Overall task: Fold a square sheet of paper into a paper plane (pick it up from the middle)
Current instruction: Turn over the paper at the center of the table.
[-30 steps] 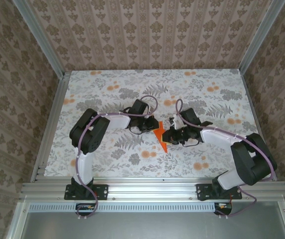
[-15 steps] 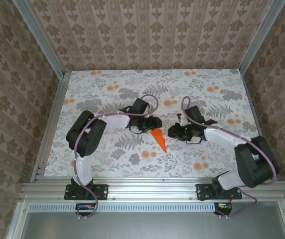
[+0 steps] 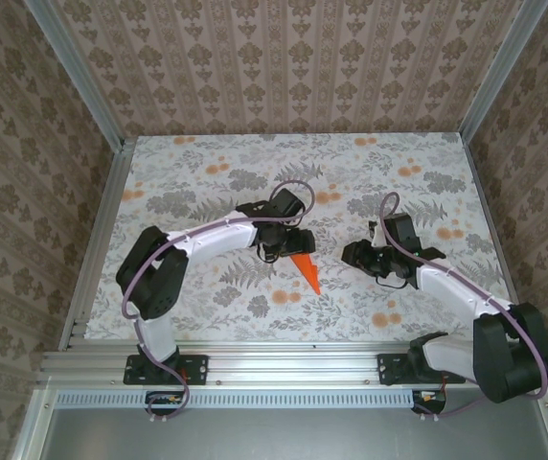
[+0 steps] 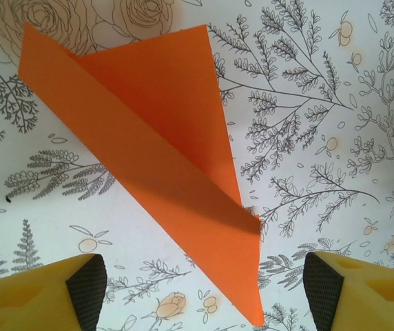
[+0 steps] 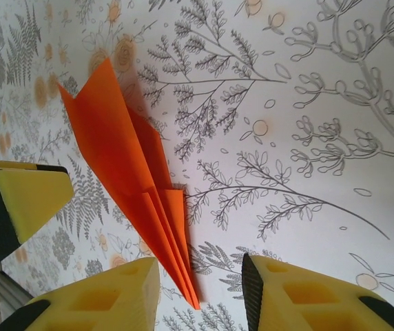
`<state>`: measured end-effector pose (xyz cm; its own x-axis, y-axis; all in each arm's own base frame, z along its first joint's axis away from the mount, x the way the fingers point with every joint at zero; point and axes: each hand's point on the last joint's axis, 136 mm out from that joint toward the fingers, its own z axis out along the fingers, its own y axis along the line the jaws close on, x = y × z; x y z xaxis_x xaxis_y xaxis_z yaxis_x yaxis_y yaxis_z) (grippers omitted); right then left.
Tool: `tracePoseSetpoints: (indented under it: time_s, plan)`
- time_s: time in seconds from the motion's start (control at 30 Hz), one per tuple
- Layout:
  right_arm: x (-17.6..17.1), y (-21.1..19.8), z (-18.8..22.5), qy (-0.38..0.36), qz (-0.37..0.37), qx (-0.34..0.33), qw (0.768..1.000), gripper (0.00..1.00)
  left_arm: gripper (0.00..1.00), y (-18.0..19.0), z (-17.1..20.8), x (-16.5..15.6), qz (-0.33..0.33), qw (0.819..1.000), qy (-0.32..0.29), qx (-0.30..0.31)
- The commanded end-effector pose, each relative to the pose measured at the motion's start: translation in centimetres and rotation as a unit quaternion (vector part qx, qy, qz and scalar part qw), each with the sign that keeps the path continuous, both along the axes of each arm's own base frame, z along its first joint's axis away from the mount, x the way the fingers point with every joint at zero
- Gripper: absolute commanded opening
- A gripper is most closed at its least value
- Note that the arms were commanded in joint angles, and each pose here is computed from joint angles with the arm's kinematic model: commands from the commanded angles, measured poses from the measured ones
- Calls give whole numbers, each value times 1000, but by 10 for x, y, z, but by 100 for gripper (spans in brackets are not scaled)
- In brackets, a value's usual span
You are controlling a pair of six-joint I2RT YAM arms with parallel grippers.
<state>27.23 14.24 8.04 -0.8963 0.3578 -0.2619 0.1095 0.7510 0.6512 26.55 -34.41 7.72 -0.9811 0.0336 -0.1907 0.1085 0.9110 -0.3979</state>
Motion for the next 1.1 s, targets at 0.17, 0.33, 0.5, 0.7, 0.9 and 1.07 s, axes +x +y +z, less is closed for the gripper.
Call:
tracePoseSetpoints:
  time_s: [0.17, 0.33, 0.5, 0.7, 0.9, 1.07]
  plan:
    - [2, 19, 0, 6, 34, 51, 998, 40, 79, -4, -11, 1, 14, 999, 23, 30]
    - [1, 26, -4, 14, 49, 60, 997, 41, 70, -1, -18, -2, 14, 999, 33, 37]
    - [2, 32, -8, 21, 58, 59, 996, 42, 47, 6, -15, -7, 19, 999, 27, 30]
    - [2, 46, -16, 32, 78, 52, 995, 43, 24, 20, -14, -18, 21, 1000, 19, 12]
    - [0, 65, -21, 41, 109, 43, 992, 44, 7, 32, -14, -24, 22, 1000, 5, -10]
    - [-2, 85, -18, 34, 147, 28, 988, 48, 0, 37, -12, -24, 15, 1000, -6, -22]
